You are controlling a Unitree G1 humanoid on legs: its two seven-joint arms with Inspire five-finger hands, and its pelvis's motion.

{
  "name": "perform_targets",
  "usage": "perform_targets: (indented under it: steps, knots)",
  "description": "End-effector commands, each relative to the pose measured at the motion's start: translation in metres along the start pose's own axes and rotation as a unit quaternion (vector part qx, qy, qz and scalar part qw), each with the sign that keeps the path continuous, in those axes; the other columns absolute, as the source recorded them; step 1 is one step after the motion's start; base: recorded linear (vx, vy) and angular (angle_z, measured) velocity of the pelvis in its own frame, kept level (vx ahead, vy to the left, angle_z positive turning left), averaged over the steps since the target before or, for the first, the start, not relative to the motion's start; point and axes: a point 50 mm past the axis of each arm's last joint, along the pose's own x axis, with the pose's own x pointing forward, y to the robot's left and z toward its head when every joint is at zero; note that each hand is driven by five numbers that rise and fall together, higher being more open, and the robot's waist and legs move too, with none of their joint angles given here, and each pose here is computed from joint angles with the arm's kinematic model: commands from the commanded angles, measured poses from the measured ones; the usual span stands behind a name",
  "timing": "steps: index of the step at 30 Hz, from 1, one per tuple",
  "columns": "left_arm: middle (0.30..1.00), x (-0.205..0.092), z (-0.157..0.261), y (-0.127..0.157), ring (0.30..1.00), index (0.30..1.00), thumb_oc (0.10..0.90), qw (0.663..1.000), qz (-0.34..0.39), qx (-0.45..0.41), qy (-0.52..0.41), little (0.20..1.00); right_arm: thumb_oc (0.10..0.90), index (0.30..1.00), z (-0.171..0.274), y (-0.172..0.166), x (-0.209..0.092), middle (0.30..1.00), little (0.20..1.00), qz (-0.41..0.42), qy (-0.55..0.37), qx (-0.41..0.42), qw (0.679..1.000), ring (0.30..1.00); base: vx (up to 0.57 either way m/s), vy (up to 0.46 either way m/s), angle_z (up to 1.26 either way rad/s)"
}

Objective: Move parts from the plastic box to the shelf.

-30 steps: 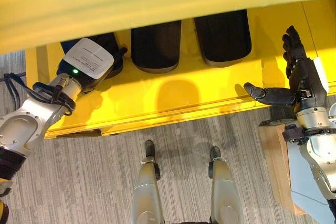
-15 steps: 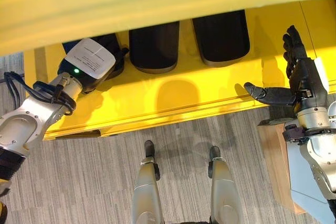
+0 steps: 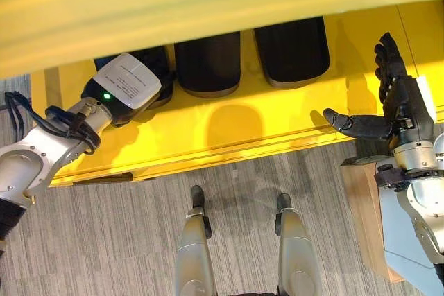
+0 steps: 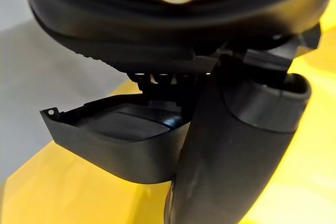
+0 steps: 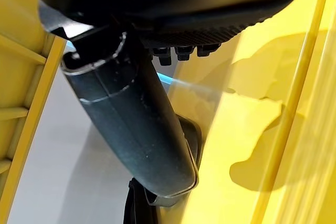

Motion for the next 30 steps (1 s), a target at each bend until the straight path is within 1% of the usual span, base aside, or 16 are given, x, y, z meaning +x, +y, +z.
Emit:
perform_targets:
  steps: [1,5,8,12,15,19,23,25,30]
  knots:
    - [1.000,-0.007,0.000,0.010,1.000,1.000,0.900,0.999,0.026,-0.030,0.002,1.000,0.900,1.000,0.050,-0.019,0.015,1.000,1.000,-0.042,-0.139,0.004,0.989,1.000,0.00,0.000,0.00]
    - [1.000,-0.011,-0.005,0.009,1.000,1.000,0.900,0.997,0.047,-0.063,0.024,1.000,0.900,1.000,0.049,-0.020,0.014,1.000,1.000,-0.045,-0.138,0.002,0.989,1.000,0.00,0.000,0.00]
    - [1.000,-0.017,-0.011,0.002,1.000,1.000,0.900,0.985,0.099,-0.121,0.077,1.000,0.900,1.000,0.046,-0.020,0.010,1.000,1.000,-0.046,-0.134,-0.001,0.990,1.000,0.00,0.004,-0.01]
    - [1.000,-0.025,-0.021,-0.011,1.000,1.000,0.900,0.972,0.129,-0.133,0.146,1.000,0.900,1.000,0.042,-0.017,0.008,1.000,1.000,-0.048,-0.132,-0.001,0.990,1.000,0.01,0.002,-0.01]
    - [1.000,-0.028,-0.024,-0.020,1.000,1.000,0.900,0.965,0.126,-0.141,0.179,1.000,0.900,1.000,0.041,-0.014,0.007,1.000,1.000,-0.047,-0.133,-0.001,0.990,1.000,0.00,0.000,0.00]
    - [1.000,-0.029,-0.022,-0.026,1.000,1.000,0.900,0.962,0.131,-0.143,0.192,1.000,0.900,1.000,0.041,-0.012,0.008,1.000,1.000,-0.047,-0.131,0.000,0.990,1.000,0.00,0.000,0.00]
    - [1.000,-0.031,-0.025,-0.030,1.000,1.000,0.900,0.947,0.149,-0.171,0.229,1.000,0.900,1.000,0.042,-0.010,0.009,1.000,1.000,-0.049,-0.131,-0.002,0.990,1.000,0.00,0.000,0.00]
    - [1.000,-0.032,-0.026,-0.032,1.000,1.000,0.900,0.939,0.174,-0.177,0.240,1.000,0.900,1.000,0.041,-0.009,0.009,1.000,1.000,-0.050,-0.131,-0.002,0.990,1.000,0.00,0.000,0.00]
    - [1.000,-0.027,-0.020,-0.029,1.000,1.000,0.900,0.936,0.191,-0.194,0.225,1.000,0.900,1.000,0.040,-0.007,0.009,1.000,1.000,-0.051,-0.129,-0.004,0.990,1.000,0.00,0.000,0.00]
